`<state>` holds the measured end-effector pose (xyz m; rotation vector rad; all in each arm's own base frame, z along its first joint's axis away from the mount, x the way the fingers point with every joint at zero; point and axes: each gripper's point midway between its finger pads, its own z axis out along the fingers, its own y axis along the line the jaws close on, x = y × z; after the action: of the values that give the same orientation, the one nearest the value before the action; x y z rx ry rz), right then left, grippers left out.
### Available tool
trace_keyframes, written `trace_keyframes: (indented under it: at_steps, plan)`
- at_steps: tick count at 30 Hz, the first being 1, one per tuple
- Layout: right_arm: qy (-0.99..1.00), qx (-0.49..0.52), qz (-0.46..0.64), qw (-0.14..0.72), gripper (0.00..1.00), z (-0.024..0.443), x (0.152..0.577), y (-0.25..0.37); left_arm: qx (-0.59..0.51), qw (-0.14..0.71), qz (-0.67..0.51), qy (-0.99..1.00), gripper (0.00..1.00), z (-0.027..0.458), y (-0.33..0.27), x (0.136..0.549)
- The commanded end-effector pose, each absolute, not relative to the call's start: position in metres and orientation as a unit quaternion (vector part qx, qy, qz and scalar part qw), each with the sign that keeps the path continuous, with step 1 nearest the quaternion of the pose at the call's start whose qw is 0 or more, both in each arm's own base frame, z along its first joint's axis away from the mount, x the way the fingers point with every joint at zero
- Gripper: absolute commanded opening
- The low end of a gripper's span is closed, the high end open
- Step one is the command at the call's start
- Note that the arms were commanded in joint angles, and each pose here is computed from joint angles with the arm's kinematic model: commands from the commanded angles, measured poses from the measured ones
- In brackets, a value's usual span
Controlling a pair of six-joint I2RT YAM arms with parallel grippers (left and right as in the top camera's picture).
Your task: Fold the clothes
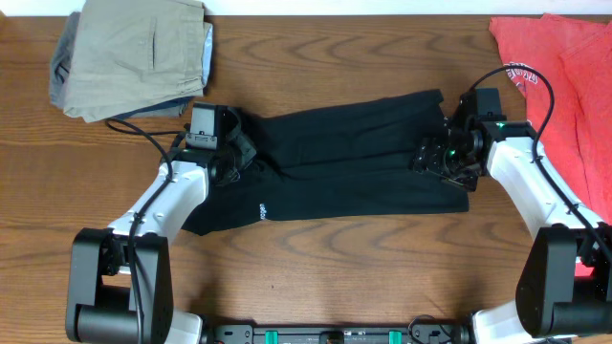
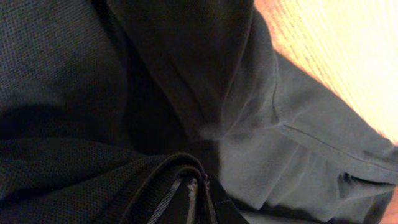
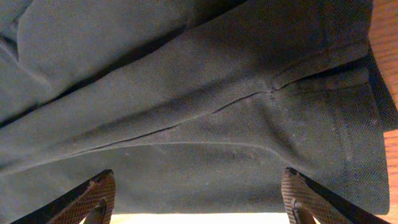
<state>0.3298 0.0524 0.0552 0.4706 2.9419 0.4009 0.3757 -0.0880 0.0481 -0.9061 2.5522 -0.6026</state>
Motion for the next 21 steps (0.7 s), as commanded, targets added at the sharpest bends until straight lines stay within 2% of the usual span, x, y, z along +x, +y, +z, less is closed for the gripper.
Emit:
trace_keyframes:
  at_steps: [1,3,4,6,7,11,21]
  plan:
    - [0.978,0.143,0.131,0.072,0.83,0.057,0.332,0.055,-0.321,0.184,-0.205,0.906,0.07,0.04,-0.086,0.377]
    - [0.978,0.143,0.131,0.072,0.83,0.057,0.332,0.055,-0.321,0.183,-0.205,0.906,0.08,0.035,-0.086,0.379]
    - [0.978,0.143,0.131,0.072,0.83,0.057,0.332,0.055,-0.321,0.181,-0.204,0.907,0.12,0.031,-0.086,0.38]
    - [0.978,0.143,0.131,0.072,0.82,0.057,0.332,0.055,-0.322,0.181,-0.202,0.907,0.38,0.023,-0.086,0.383]
    - [0.978,0.143,0.131,0.071,0.83,0.057,0.332,0.055,-0.323,0.183,-0.197,0.907,0.42,0.019,-0.085,0.386]
    - [0.979,0.14,0.13,0.07,0.83,0.057,0.331,0.055,-0.294,0.22,-0.194,0.91,0.43,0.019,-0.083,0.401]
    - [0.98,0.138,0.127,0.066,0.83,0.057,0.329,0.054,-0.231,0.291,-0.223,0.901,0.43,0.064,-0.092,0.436]
